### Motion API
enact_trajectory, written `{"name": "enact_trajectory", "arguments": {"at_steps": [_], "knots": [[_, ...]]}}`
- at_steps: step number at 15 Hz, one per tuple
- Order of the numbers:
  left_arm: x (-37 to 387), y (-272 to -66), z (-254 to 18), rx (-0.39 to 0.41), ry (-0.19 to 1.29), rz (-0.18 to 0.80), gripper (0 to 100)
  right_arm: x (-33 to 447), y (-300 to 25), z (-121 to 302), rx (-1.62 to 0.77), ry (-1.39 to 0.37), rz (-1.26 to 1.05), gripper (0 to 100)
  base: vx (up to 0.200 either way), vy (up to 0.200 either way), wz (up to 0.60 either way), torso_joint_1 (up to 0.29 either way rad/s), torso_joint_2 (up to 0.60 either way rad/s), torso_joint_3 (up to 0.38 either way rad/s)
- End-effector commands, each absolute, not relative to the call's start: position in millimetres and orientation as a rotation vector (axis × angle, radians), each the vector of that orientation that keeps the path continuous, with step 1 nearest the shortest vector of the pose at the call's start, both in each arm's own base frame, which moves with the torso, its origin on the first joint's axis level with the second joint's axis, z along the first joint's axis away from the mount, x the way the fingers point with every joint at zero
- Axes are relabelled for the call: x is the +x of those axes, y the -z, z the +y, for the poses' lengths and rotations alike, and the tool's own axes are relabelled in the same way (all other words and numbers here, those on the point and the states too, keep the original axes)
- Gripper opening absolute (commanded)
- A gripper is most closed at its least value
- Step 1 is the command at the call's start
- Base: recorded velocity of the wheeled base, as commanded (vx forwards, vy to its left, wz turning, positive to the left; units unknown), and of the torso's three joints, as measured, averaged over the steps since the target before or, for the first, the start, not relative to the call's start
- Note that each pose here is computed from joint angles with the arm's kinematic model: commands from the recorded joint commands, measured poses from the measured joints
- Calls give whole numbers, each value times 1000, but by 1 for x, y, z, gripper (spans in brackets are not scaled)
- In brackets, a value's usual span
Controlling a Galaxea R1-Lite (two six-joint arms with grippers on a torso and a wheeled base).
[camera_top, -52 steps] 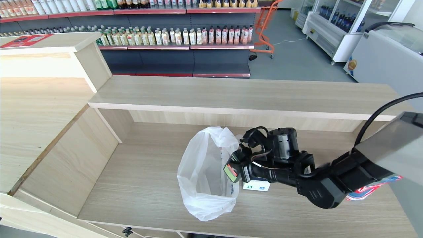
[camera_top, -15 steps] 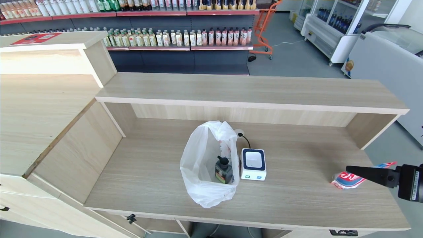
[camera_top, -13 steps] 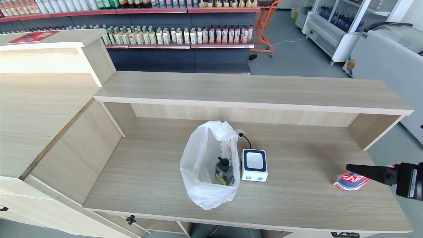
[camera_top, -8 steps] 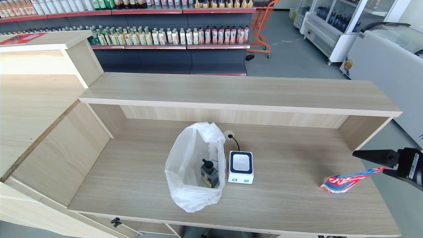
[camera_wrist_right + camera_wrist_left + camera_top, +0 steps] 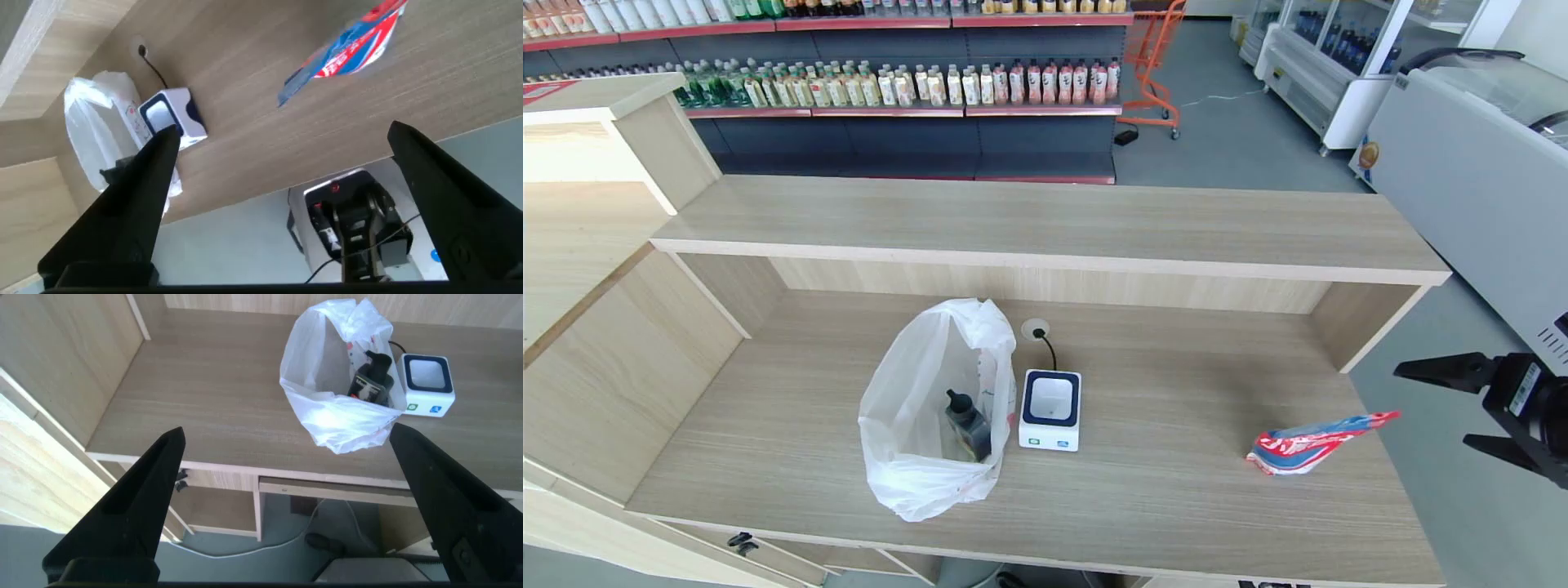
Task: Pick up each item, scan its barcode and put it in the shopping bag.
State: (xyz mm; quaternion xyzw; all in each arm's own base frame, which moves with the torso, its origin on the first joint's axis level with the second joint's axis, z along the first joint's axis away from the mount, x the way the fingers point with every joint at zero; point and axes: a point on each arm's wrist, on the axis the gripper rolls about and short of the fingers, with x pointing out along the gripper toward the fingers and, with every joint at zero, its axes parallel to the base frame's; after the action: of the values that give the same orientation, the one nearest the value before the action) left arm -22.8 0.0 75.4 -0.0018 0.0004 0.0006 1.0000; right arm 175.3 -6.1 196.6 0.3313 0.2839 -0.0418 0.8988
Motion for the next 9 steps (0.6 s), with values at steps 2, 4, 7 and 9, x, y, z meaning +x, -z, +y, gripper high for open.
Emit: {"name": "enact_trajectory", "arguments": {"at_steps": [2, 4, 7, 9], "knots": [[-23, -75, 0, -2, 0, 0, 100, 184, -187, -7, 752, 170, 664, 100, -100, -100, 0, 4, 4, 1], [-23, -75, 0, -2, -2, 0, 100, 189, -182, -8, 786, 222, 681, 100, 0, 0, 0, 0, 0, 0], [-23, -75, 0, -2, 0, 0, 100, 214, -179, -11, 818, 308, 680, 100, 0, 0, 0, 0, 0, 0], [-23, -76, 0, -2, 0, 2, 100, 235, -180, -11, 837, 323, 682, 100, 0, 0, 0, 0, 0, 0]]}}
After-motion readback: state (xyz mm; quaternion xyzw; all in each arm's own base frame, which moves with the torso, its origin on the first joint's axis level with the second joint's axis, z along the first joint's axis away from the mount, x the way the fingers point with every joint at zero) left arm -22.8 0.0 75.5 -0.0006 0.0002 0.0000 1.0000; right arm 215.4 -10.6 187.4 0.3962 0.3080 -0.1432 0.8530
